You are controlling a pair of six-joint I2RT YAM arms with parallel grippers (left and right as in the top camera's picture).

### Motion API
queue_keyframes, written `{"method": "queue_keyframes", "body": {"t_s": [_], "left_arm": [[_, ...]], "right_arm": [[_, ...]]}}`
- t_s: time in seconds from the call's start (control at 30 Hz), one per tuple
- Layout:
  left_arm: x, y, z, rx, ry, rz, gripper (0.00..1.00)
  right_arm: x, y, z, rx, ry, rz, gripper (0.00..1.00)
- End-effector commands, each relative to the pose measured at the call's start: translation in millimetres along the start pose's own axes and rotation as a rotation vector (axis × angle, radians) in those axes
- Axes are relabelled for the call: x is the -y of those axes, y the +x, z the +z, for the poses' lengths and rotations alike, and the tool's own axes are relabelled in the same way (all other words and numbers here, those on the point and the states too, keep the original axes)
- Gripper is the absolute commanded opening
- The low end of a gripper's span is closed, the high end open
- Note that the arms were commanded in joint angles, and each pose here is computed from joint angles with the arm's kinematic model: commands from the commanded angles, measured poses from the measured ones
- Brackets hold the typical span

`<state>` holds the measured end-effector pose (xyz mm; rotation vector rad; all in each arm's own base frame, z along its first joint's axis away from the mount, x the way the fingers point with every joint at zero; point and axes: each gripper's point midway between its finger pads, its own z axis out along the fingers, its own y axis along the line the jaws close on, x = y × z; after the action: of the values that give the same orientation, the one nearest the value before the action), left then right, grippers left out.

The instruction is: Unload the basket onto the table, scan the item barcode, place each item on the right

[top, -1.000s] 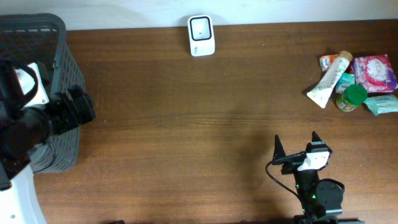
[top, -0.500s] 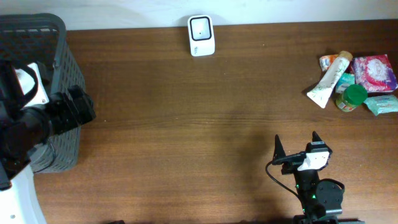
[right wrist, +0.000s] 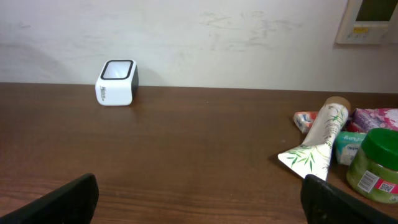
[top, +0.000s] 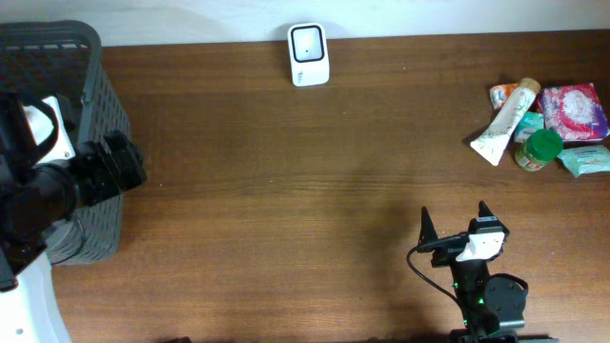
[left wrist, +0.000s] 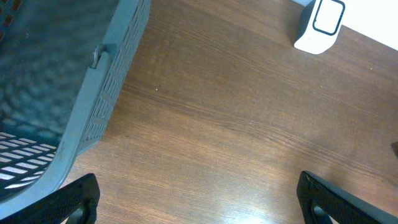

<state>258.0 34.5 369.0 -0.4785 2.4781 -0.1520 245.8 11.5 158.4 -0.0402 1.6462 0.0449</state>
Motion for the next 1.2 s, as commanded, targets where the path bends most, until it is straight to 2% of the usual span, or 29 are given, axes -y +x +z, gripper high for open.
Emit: {"method": "queue_keyframes", "body": {"t_s": [0.0,0.33,0.4,0.53,0.7,0.77,0.87,1.0,1.17], "left_arm": [[-1.1,-0.3,-0.9,0.004,-0.002,-0.013,0.99],[-2.9,8.3,-1.0,-0.031,-0.009,-0.018,0.99],[3.0,18.0,-2.0,-0.072,0.027,-0.023,0.99],[14.4,19.0,-8.2,-0.057,0.092,-0.017,0.99],[59.5,5.3,-24.6,0.124,0.242,0.133,0.99],[67.9,10.4,-19.1,0.153,0.276,0.167,0.99],[74.6,23.4,1.2,0.185,0.319,0.24,0.99],[97.9,48.7,33.4,0.33,0.477,0.478,0.99],[81.5,86.4,70.3,0.525,0.497,0.509,0.99]], "right_arm": [[3.4,2.7,0.1,-0.003,0.017,0.001,0.99],[3.4,2.7,0.1,-0.003,0.017,0.001,0.99],[3.4,2.7,0.1,-0.003,0.017,0.001,0.99],[3.4,2.7,0.1,-0.003,0.017,0.001,0.99],[3.4,2.7,0.1,-0.003,0.017,0.001,0.99],[3.4,2.7,0.1,-0.003,0.017,0.001,0.99],[3.4,2.7,0.1,-0.003,0.017,0.001,0.99],[3.4,2.7,0.1,-0.003,0.017,0.001,0.99],[3.4,2.8,0.1,-0.003,0.017,0.001,0.99]]}}
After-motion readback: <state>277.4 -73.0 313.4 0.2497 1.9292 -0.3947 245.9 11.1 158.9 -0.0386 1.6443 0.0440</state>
